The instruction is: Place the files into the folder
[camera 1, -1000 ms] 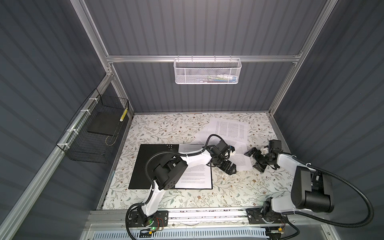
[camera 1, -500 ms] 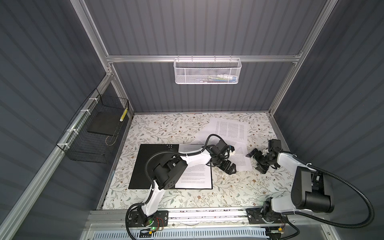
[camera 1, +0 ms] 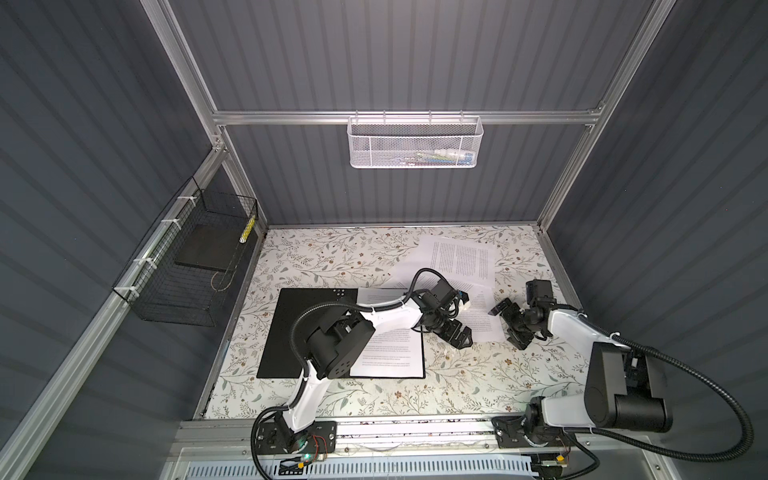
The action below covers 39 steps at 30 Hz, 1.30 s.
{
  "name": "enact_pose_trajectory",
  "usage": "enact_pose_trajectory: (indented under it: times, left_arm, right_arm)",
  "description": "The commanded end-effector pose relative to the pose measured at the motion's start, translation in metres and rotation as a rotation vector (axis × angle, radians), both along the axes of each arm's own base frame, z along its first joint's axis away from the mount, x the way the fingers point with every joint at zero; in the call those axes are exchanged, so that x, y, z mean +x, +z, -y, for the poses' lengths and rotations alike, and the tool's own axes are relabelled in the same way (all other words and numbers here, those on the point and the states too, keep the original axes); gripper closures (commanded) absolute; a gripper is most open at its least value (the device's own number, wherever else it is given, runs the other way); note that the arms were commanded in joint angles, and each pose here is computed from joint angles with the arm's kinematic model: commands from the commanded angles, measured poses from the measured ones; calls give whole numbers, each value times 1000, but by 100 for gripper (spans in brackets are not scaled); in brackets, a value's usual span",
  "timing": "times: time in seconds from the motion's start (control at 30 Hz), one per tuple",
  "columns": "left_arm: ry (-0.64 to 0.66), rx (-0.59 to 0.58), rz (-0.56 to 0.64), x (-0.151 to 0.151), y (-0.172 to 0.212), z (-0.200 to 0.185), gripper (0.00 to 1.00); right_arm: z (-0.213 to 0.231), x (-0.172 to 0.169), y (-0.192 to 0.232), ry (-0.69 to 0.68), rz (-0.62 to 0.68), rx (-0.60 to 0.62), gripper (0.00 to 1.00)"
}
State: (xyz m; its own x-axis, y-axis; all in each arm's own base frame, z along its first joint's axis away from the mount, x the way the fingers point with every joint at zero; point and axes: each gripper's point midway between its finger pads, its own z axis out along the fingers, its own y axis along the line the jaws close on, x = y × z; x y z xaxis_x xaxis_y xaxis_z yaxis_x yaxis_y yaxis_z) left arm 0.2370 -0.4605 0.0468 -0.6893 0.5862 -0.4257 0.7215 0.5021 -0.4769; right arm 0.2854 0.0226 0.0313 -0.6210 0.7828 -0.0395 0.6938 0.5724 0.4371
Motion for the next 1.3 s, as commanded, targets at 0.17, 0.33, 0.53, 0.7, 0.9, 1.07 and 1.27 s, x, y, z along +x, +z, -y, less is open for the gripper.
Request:
enact_pose_trajectory:
  times: [0.17,0.33,0.53,0.7,0.9,1.07,1.27]
  left_arm:
    - [20,132,-86,-14,-36,-29,0]
    - [23,132,-88,-14,-36,-30,0]
    - [17,142,-90,-15,-38,-32,0]
    - [20,153,-89,-16,-41,-36,0]
    - [23,175,-99,-22,-47,-46,0]
    - [25,183,-99,-23,-49,-50,0]
    - [25,190,-105,-24,-52,-52,0]
  right_arm:
    - [-4,-39,-29,-54,-190,-23,1]
    - [-10,-26,-28,-32,-153,1,1]
    - [-19,-2,-17,94,-41,14,1]
    - [-36,22,3,270,129,64,1]
    - [-47,38,9,393,188,143,1]
    - [-41,48,2,419,192,182,1]
    - [-44,68,3,489,203,271,2]
